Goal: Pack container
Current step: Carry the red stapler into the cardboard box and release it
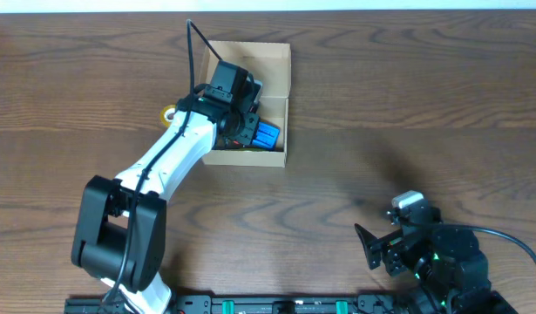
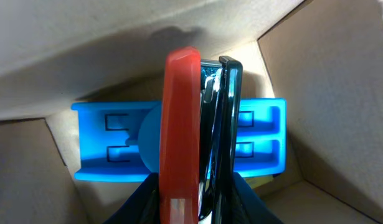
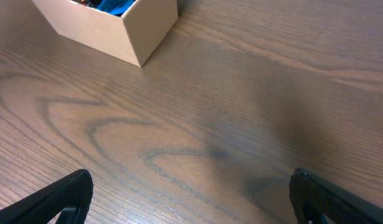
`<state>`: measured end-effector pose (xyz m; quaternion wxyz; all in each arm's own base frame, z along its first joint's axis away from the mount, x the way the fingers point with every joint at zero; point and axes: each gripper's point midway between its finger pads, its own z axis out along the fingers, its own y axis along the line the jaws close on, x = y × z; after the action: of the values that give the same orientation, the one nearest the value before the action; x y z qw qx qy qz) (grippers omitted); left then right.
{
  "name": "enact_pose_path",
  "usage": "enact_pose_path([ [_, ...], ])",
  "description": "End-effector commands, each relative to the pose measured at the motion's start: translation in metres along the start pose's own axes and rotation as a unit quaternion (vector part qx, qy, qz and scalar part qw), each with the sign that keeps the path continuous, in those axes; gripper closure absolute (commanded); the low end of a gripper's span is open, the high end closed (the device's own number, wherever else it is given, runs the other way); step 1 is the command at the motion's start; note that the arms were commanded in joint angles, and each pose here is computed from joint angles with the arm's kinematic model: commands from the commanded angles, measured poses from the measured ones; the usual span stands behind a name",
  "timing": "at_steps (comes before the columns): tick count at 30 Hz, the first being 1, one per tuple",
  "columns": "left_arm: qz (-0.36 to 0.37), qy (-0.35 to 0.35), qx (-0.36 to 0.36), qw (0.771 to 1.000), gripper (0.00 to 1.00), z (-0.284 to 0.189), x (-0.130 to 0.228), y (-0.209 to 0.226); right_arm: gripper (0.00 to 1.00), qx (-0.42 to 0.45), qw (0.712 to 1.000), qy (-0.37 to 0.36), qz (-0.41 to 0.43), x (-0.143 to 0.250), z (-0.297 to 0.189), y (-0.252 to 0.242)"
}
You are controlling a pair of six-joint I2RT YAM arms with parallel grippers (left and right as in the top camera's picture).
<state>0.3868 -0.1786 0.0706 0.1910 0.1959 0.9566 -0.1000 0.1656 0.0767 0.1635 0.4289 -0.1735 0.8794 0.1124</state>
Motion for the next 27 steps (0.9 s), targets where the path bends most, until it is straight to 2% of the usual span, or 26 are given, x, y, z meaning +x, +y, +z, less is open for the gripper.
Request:
enact_pose_path([
  [1,-0.001,-0.005,0.003,1.0,0.71,0.0,-0.006,-0.002,0.01,0.005,1.0,-0.001,0.011,0.0,0.0,-0.002],
  [5,-0.001,-0.006,0.003,1.0,0.64,0.0,-0.006,-0.002,0.01,0.005,1.0,-0.001,0.011,0.0,0.0,-0.002],
  [7,-0.001,-0.007,0.003,1.0,0.48,0.0,-0.007,-0.002,0.01,0.005,1.0,-0.002,0.011,0.0,0.0,-0.002],
  [8,-0.001,-0.007,0.003,1.0,0.37,0.0,-0.007,-0.002,0.01,0.005,1.0,-0.001,0.011,0.0,0.0,-0.002],
  [9,-0.001,-0.007,0.003,1.0,0.33,-0.001,-0.007,-0.002,0.01,0.005,1.0,-0.001,0.011,0.0,0.0,-0.002],
  [17,-0.014,-0.022,0.003,1.0,0.28,-0.01,-0.015,-0.004,0.01,0.005,1.0,-0.002,0.011,0.0,0.0,-0.002],
  [20,-0.033,-0.079,0.007,0.996,0.27,-0.047,-0.046,-0.008,0.01,0.005,1.0,-0.002,0.011,0.0,0.0,-0.002],
  [21,-0.04,-0.1,0.009,0.994,0.22,-0.063,-0.057,-0.011,0.01,0.005,1.0,-0.001,0.011,0.0,0.0,-0.002],
  [23,-0.064,-0.134,0.012,0.989,0.03,-0.098,-0.075,-0.014,0.01,0.005,1.0,-0.001,0.011,0.0,0.0,-0.002],
  [25,-0.091,-0.164,-0.018,0.982,0.05,-0.13,-0.086,-0.003,0.01,0.005,1.0,-0.001,0.011,0.0,0.0,-0.002],
  [27,-0.151,-0.191,-0.073,0.967,0.04,-0.158,-0.091,0.022,0.01,0.005,1.0,-0.001,0.011,0.0,0.0,-0.002],
])
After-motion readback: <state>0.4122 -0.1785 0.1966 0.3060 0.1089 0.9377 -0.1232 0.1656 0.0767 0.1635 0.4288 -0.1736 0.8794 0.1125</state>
